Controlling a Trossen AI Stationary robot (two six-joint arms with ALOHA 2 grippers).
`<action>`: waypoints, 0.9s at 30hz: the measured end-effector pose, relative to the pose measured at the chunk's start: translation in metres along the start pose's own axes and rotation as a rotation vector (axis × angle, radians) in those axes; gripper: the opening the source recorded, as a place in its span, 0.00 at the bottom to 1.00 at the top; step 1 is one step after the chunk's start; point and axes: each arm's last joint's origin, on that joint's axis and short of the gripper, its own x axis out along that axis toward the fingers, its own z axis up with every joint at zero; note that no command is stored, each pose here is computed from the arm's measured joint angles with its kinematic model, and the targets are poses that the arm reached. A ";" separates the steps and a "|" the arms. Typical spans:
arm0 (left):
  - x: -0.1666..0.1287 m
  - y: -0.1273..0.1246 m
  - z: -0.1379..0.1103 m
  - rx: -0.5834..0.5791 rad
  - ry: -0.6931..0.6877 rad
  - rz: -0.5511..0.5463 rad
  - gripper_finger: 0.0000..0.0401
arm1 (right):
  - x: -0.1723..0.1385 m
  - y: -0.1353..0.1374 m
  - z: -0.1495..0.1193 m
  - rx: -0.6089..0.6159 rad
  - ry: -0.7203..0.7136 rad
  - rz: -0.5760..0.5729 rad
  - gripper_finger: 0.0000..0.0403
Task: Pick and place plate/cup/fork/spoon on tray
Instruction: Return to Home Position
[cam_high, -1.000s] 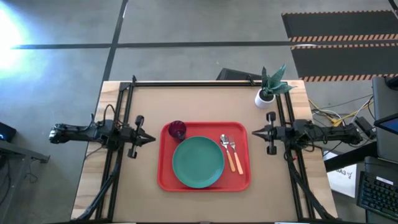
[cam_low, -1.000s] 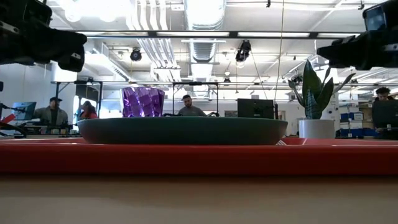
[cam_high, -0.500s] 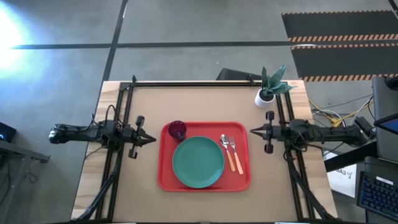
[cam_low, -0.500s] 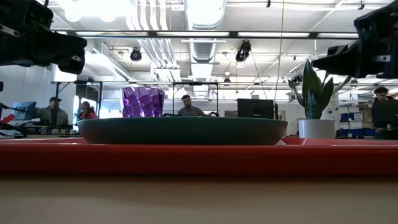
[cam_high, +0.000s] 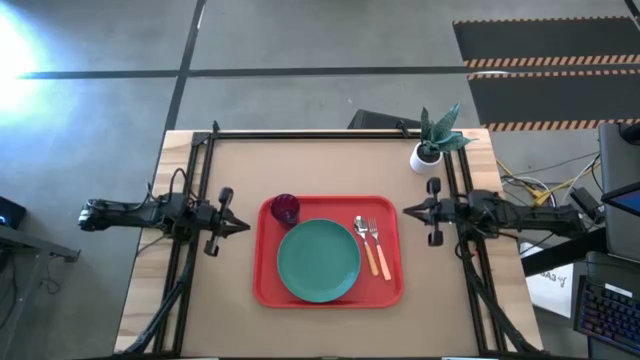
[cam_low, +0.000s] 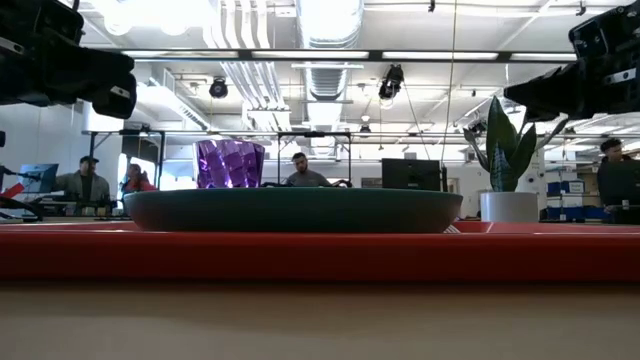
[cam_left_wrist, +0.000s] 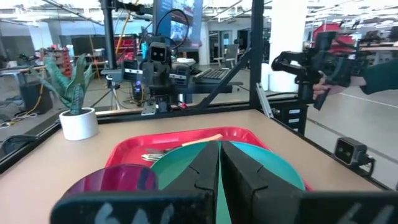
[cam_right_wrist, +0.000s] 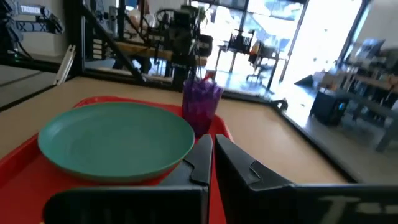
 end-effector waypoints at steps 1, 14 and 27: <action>0.000 0.000 0.000 0.000 -0.001 -0.006 0.00 | -0.001 0.000 0.001 -0.010 -0.010 -0.002 0.02; 0.002 0.000 -0.002 -0.003 0.027 -0.006 0.00 | -0.002 0.000 0.002 0.063 -0.025 -0.006 0.02; 0.003 0.000 -0.004 -0.006 0.054 -0.006 0.00 | -0.001 0.000 0.001 0.133 -0.010 -0.008 0.02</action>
